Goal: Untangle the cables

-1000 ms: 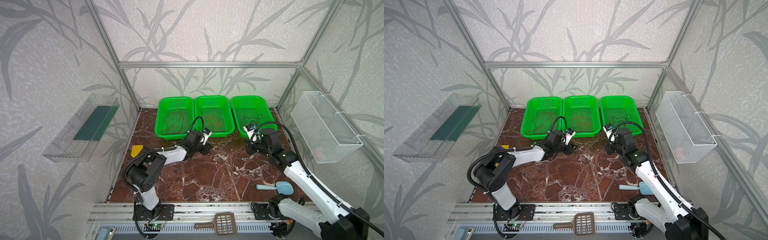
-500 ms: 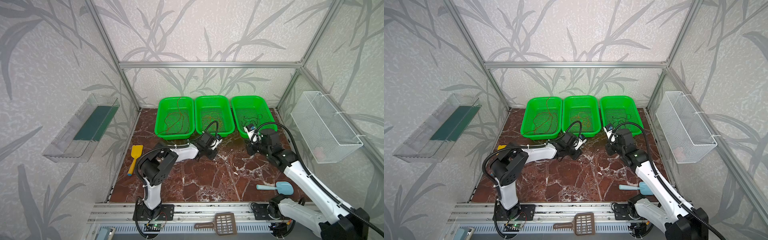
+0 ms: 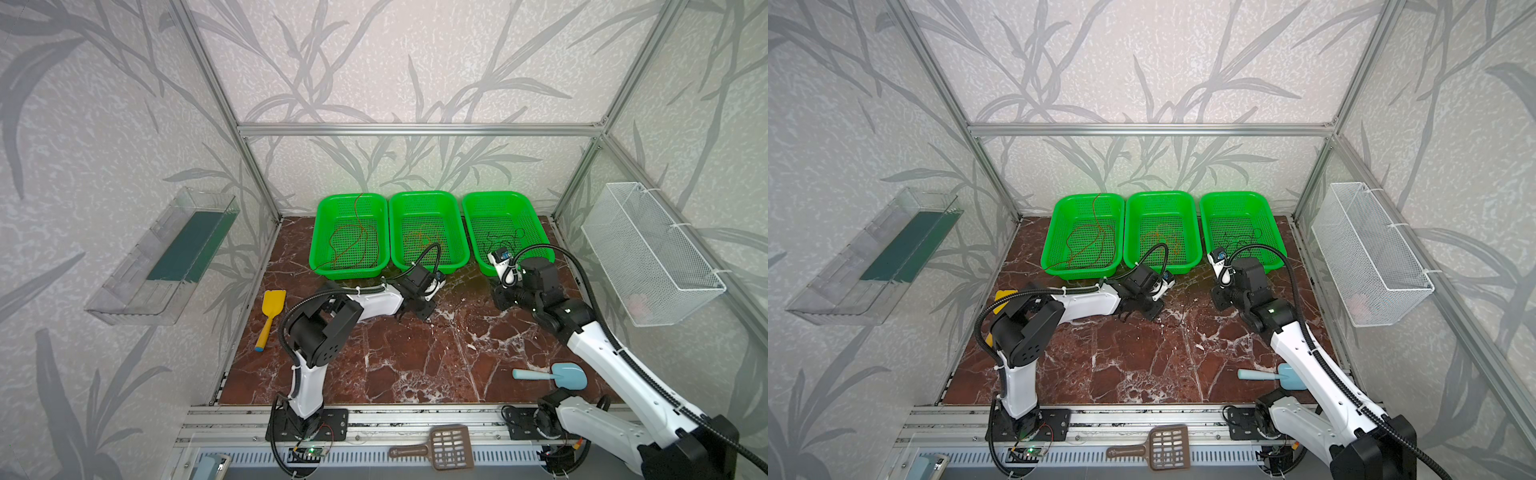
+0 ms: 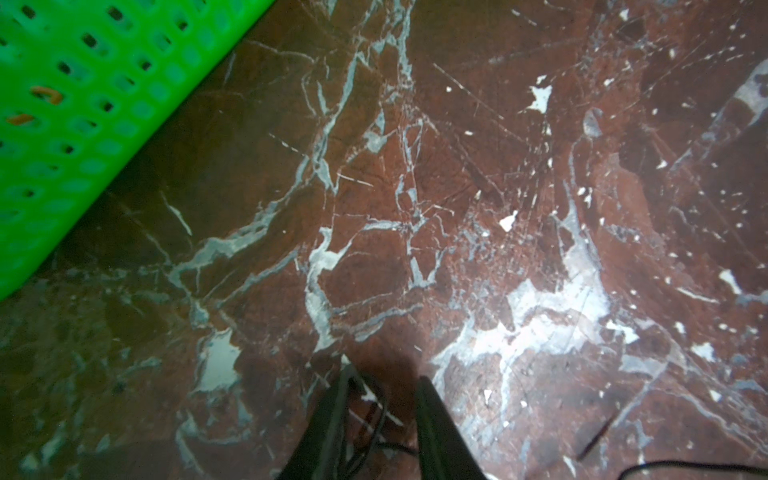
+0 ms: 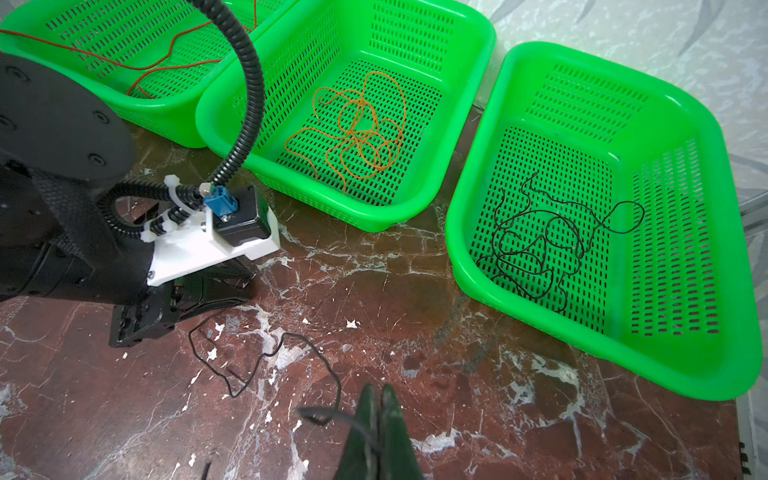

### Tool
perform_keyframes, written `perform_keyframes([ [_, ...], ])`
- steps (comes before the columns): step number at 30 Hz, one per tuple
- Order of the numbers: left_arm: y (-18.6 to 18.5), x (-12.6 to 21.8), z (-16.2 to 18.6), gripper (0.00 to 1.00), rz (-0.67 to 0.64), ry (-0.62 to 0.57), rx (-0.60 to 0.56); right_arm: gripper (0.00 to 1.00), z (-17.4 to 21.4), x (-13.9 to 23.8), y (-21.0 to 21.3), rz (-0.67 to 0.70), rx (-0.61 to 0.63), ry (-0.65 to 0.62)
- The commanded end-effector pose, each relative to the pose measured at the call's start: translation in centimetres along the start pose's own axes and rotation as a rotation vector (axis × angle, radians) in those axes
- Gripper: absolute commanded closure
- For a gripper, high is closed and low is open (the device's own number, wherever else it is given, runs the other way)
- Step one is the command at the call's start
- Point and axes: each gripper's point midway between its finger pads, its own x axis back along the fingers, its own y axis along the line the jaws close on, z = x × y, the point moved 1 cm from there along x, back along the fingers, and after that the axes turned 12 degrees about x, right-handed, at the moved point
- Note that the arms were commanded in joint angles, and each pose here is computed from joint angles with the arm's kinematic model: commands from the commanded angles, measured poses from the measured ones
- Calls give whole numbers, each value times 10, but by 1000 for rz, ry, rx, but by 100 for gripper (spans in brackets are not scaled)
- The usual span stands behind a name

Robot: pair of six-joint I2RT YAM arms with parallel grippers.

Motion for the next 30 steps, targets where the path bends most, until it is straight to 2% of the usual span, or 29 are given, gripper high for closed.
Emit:
perform_keyframes([
  [1, 4, 1, 20, 66, -28, 80, 7, 100, 0, 0, -2, 14, -2, 3],
  [4, 7, -3, 28, 63, -42, 109, 9, 100, 0, 1, -4, 26, -2, 2],
  [6, 9, -7, 32, 65, -55, 123, 13, 100, 0, 2, -5, 33, -3, 3],
  [8, 13, -9, 35, 70, -74, 135, 16, 100, 0, 3, -7, 43, -3, 2],
  [14, 20, -11, 27, 97, -112, 110, 2, 100, 1, 9, -15, 97, -10, 5],
  [17, 19, 6, -1, 100, -119, 10, 3, 100, 1, 15, -26, 160, -29, 7],
  [21, 18, 54, -63, 100, -113, -201, 30, 100, -1, 31, -47, 255, -79, 10],
  [25, 40, 102, -115, 100, -68, -407, 146, 100, 7, 51, -68, 340, -155, 30],
  [28, 65, 134, -141, 100, -18, -555, 251, 100, 17, 66, -82, 395, -216, 40],
  [30, 77, 149, -154, 100, 3, -610, 285, 100, 23, 76, -91, 441, -249, 46],
])
